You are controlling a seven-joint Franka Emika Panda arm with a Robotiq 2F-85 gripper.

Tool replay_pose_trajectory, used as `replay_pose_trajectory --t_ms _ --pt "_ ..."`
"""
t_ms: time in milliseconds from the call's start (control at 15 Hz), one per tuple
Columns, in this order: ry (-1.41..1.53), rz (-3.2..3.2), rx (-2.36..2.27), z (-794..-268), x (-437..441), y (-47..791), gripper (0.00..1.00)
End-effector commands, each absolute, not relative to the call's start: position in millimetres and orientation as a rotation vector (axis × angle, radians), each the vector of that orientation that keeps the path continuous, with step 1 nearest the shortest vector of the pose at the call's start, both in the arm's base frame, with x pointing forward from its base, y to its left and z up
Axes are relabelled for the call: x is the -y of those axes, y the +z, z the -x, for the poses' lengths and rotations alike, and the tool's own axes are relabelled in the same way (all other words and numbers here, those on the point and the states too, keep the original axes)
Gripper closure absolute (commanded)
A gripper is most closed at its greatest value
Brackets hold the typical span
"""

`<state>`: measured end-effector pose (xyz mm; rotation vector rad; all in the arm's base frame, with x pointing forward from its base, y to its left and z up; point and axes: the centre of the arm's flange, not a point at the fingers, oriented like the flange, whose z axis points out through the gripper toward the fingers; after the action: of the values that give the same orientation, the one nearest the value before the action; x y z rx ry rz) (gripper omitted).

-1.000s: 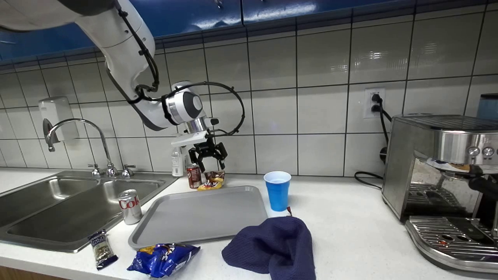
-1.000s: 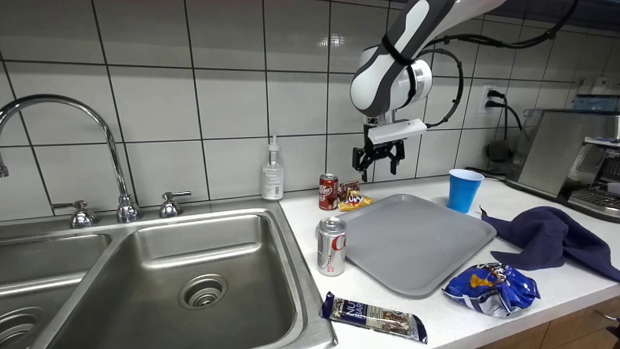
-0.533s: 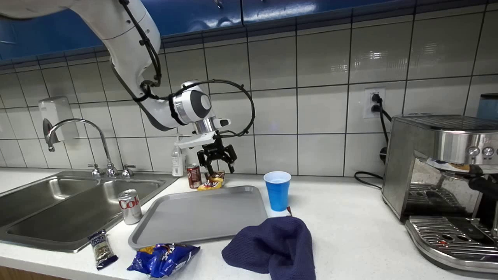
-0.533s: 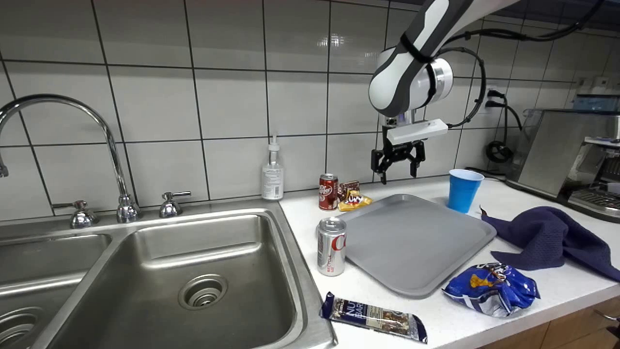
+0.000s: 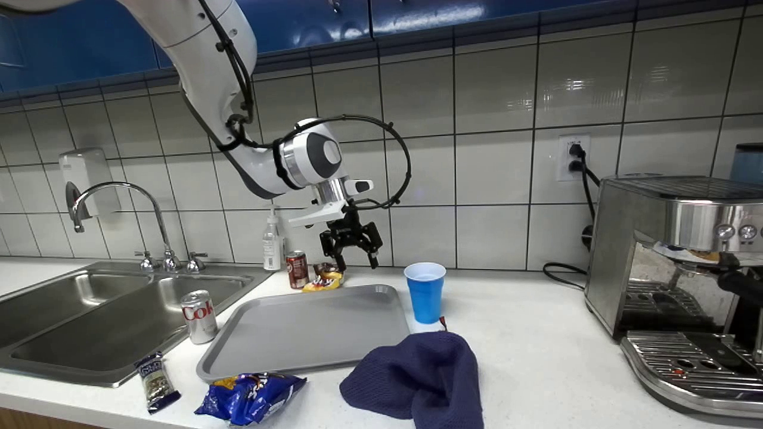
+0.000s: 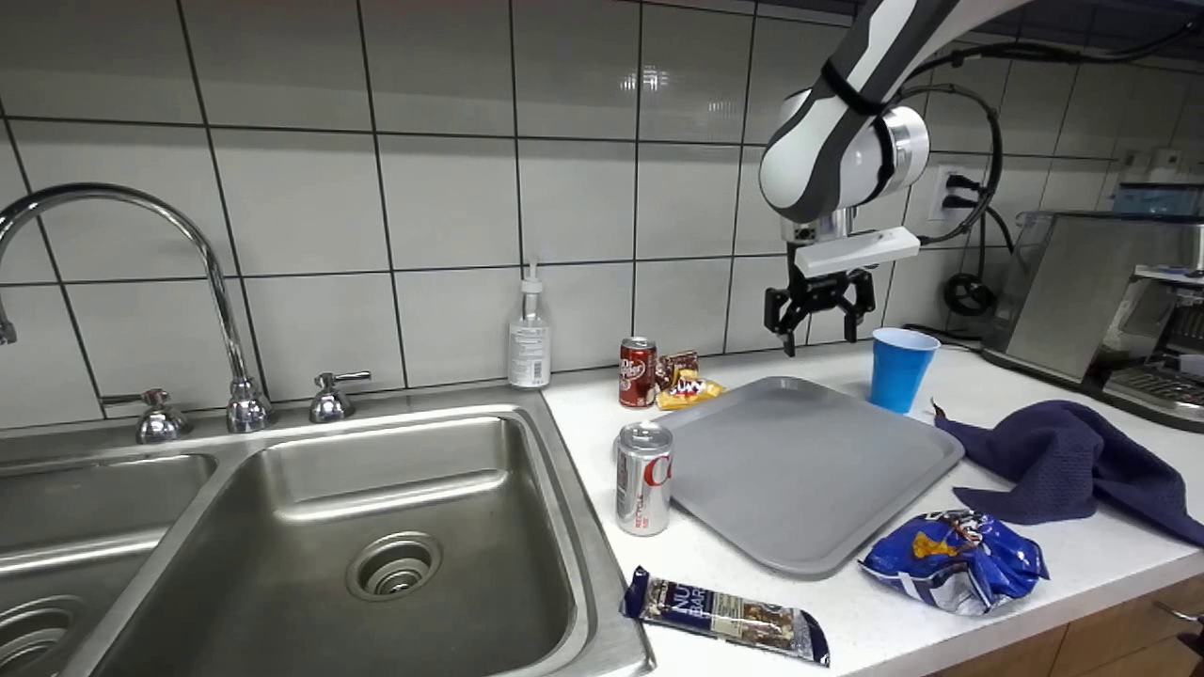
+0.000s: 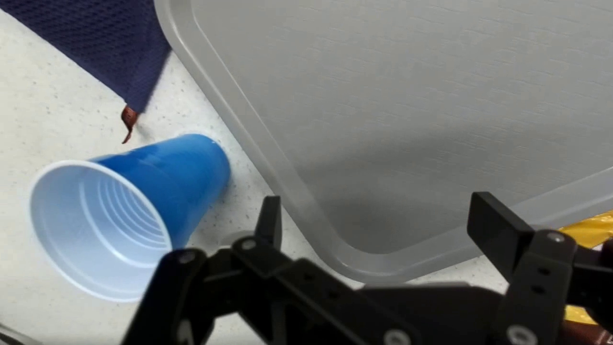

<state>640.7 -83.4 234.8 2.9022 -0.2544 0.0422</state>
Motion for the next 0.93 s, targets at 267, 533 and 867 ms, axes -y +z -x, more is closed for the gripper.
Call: replay_pose_trajectory --t_ms 267,533,867 --pt "0.036 -2.879 0.408 -622.2 114.2 251.9 0.00" --pt "0.031 -2.865 0.479 -625.2 128.2 249.9 0.00" --pt "0.036 -2.841 0.552 -632.1 143.1 250.8 0.00"
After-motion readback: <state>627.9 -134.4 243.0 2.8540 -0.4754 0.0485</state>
